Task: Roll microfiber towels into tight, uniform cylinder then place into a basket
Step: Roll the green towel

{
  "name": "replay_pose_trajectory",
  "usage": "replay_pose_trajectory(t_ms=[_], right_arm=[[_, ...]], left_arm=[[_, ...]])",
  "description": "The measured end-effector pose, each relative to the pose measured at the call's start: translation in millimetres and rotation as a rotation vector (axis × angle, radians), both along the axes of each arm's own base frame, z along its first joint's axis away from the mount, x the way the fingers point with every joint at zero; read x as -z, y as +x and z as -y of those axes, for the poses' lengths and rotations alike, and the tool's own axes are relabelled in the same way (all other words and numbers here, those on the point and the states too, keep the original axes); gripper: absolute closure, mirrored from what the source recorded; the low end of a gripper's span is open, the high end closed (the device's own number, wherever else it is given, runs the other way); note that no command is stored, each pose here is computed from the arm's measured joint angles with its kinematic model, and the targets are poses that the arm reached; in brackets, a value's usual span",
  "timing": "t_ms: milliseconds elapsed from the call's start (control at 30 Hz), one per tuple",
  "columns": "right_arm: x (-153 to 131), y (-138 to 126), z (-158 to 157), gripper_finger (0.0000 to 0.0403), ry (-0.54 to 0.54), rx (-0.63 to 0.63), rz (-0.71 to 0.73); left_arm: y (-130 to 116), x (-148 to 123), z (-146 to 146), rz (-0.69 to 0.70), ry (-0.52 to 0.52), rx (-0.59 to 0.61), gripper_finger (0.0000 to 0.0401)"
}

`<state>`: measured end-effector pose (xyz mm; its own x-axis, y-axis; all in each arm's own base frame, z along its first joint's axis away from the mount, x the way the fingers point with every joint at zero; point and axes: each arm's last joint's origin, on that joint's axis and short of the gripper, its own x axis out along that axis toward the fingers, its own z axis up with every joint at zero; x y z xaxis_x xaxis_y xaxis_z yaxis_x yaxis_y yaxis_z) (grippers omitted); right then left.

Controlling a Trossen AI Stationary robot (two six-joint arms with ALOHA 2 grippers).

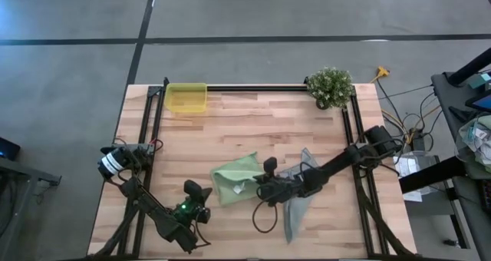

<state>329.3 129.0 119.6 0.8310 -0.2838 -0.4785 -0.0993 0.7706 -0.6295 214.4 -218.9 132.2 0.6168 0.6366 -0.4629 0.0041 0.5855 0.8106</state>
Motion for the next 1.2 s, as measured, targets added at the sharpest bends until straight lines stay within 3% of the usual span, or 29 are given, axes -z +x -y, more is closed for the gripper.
replay_pose_trajectory(t_ms=[333, 600, 833, 1000, 1200], right_arm=[[-0.4, -5.4, -13.9, 0.0390, -0.024, -0.059, -0.003], [-0.8, -5.4, -13.9, 0.0390, -0.024, -0.059, -0.001], [-3.1, -4.3, -14.6, 0.0390, -0.022, -0.063, 0.021], [-5.1, -4.6, -14.7, 0.0390, -0.023, -0.065, 0.024], [-11.4, -6.0, -16.4, 0.0390, -0.014, -0.069, 0.041]], left_arm=[[-9.0, 10.7, -12.7, -0.044, 0.063, -0.006, 0.0266], [-10.9, 25.0, -28.8, 0.101, 0.087, -0.031, 0.0161], [0.9, 28.7, -44.3, 0.145, 0.080, -0.095, 0.0147], [3.6, 27.6, -42.6, 0.088, 0.075, -0.089, 0.0147], [1.8, 26.8, -41.6, 0.016, 0.000, -0.110, 0.0147]])
